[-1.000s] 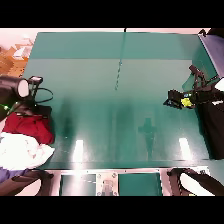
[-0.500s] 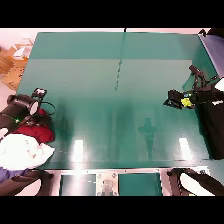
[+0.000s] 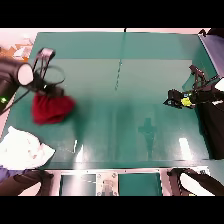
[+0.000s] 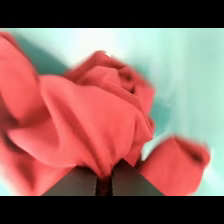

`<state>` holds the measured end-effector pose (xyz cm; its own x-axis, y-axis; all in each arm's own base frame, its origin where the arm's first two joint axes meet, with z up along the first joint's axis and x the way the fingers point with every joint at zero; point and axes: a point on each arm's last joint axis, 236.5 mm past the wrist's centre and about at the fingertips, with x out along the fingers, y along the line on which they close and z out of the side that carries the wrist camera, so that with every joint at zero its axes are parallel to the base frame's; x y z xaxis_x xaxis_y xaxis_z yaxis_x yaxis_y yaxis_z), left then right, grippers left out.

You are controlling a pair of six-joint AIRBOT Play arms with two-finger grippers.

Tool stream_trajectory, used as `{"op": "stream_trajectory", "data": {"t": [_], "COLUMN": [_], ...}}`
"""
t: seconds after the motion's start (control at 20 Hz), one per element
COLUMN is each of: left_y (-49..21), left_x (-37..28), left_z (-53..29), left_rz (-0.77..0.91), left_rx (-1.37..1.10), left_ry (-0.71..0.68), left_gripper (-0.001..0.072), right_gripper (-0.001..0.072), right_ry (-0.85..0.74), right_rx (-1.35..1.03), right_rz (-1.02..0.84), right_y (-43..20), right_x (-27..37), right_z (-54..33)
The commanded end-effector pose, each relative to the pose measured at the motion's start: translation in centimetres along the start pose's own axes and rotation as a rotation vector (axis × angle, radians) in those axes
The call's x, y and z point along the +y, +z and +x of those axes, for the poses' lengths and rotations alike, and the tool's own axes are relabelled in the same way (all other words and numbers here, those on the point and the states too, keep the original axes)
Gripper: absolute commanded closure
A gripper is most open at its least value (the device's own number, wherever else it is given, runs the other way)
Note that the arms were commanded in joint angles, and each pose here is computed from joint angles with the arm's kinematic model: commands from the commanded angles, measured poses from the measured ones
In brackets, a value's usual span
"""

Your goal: Fold the shirts.

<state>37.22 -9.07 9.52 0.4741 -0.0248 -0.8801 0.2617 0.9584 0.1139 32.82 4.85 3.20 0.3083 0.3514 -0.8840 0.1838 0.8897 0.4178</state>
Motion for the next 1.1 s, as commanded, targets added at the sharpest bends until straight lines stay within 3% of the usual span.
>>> {"op": "stream_trajectory", "data": {"t": [0.0,0.2,0.25,0.3,0.35,0.4,0.5,0.8,1.05], "left_y": [7.6,8.7,8.1,7.3,6.1,5.2,4.2,1.4,-2.4], "left_x": [-9.9,-19.3,-21.0,-22.6,-23.7,-23.6,-20.8,-10.2,-13.3], "left_z": [-6.9,-6.0,-4.5,-3.0,-1.5,-0.4,0.5,3.2,8.1], "left_rz": [0.096,0.163,0.166,0.169,0.162,0.168,0.191,-0.007,-0.245], "left_rx": [-0.298,-0.353,-0.315,-0.263,-0.197,-0.147,-0.074,0.141,0.192], "left_ry": [-0.238,-0.421,-0.451,-0.484,-0.517,-0.510,-0.452,-0.349,-0.545], "left_gripper": [0.0687,0.0684,0.0665,0.0370,0.0115,0.0079,0.0079,0.0079,0.0079], "right_gripper": [0.0695,0.0692,0.0601,0.0454,0.0390,0.0386,0.0387,0.0390,0.0375], "right_ry": [0.002,0.006,0.006,0.005,0.003,0.000,-0.009,-0.022,0.207], "right_rx": [-0.014,-0.064,-0.074,-0.080,-0.080,-0.082,-0.090,-0.056,0.100], "right_rz": [-0.004,-0.009,-0.009,-0.007,-0.003,0.008,0.040,0.152,0.145], "right_y": [0.4,2.0,2.3,2.5,2.5,2.6,2.9,4.0,3.7], "right_x": [0.2,0.5,0.5,0.4,0.3,-0.1,-1.2,-6.2,-2.8], "right_z": [-0.3,-1.7,-2.0,-2.1,-2.2,-2.3,-2.7,-1.2,5.9]}}
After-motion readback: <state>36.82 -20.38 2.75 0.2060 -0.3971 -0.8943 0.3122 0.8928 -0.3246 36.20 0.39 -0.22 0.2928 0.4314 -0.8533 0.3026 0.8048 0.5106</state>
